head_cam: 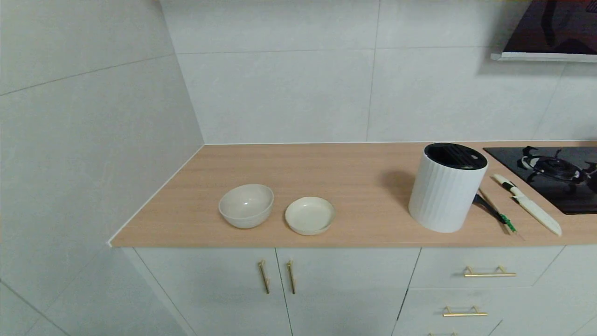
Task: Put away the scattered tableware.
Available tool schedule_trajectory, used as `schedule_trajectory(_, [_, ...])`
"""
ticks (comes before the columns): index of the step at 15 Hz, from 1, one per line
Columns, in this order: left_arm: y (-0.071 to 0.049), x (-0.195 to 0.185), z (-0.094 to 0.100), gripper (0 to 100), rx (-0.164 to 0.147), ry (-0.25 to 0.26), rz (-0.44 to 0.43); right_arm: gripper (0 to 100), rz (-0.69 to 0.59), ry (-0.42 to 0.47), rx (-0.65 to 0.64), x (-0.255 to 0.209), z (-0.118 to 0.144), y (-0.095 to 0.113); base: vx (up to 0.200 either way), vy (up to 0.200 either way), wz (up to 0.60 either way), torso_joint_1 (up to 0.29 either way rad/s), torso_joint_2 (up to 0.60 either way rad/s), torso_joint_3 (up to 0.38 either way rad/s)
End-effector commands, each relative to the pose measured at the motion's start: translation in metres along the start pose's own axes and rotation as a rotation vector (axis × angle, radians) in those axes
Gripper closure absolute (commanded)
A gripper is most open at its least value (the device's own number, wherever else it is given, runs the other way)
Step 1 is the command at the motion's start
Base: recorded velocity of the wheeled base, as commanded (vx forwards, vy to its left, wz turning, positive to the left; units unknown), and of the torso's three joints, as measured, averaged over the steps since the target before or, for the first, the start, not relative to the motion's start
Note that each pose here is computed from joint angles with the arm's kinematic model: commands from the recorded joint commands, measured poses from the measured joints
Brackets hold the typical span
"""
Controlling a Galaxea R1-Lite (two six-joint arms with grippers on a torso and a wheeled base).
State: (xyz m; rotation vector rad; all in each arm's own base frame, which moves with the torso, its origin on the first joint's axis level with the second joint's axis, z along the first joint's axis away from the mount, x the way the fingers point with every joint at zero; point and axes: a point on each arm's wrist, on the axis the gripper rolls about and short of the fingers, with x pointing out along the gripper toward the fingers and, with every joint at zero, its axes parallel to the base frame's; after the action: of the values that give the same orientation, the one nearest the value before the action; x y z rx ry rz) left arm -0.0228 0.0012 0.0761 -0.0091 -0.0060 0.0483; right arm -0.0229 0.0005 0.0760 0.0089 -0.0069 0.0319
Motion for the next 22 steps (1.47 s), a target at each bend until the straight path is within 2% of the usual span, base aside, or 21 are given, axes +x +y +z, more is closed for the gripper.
schedule_trajectory(1, [0.0000,0.0000,0.0000,0,0.000,0.000,0.001,0,0.000,0.001,0.000,0.0001,0.0001,0.0000,0.000,0.200,0.00,-0.002,0.00,0.017])
schedule_trajectory(8, [0.0000,0.0000,0.0000,0,0.000,0.000,0.001,0,0.000,0.001,0.000,0.0001,0.0001,0.0000,0.000,0.200,0.00,0.002,0.01,-0.001])
schedule_trajectory(22, [0.0000,0.0000,0.0000,0,0.001,0.000,0.001,0,0.002,0.001,0.000,0.0001,0.0001,0.0000,0.000,0.000,0.00,0.000,0.00,0.000])
